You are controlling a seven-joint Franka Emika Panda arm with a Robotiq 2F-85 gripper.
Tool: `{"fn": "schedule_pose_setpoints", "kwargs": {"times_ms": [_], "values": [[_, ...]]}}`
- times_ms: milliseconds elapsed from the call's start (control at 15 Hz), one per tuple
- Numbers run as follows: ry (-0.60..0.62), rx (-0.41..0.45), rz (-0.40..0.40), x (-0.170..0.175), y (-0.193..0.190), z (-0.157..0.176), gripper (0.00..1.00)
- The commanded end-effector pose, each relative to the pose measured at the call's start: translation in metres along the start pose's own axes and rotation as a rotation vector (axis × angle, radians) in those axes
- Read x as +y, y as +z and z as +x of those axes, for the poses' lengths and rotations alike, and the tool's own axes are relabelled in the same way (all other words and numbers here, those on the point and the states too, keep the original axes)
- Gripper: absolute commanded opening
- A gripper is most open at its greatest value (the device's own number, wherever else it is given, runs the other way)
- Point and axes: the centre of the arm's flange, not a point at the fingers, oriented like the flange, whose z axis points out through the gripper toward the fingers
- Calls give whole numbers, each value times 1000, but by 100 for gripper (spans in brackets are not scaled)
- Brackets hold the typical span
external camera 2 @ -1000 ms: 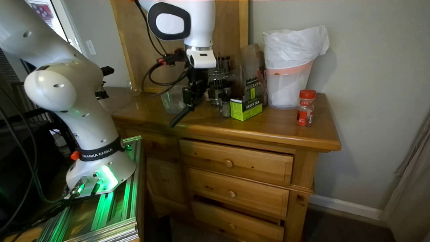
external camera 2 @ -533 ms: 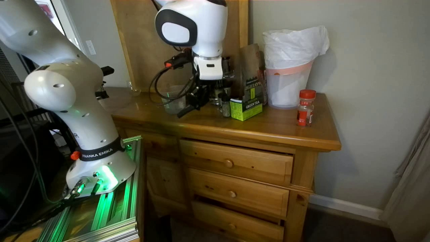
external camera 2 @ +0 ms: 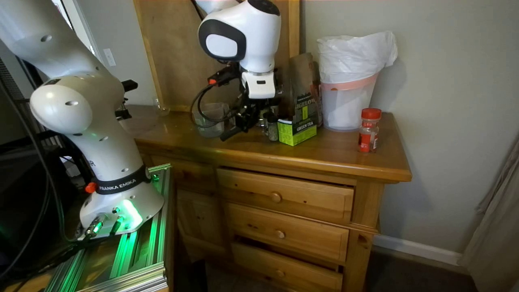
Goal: Take the remote out of the cup
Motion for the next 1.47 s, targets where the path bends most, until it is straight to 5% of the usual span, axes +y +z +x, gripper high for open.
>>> {"fn": "schedule_pose_setpoints", "kwargs": {"times_ms": [0, 67, 200, 267, 533, 1000, 1400], "values": [[28, 19, 9, -16, 9, 8, 32], [3, 14, -9, -5, 9, 2, 57], [7, 15, -12, -7, 12, 5, 57], [8, 16, -12, -7, 12, 6, 32], [91, -133, 121, 3, 4, 56, 32], [275, -339, 232, 41, 13, 127, 32], [280, -382, 184, 23, 41, 132, 32]]}}
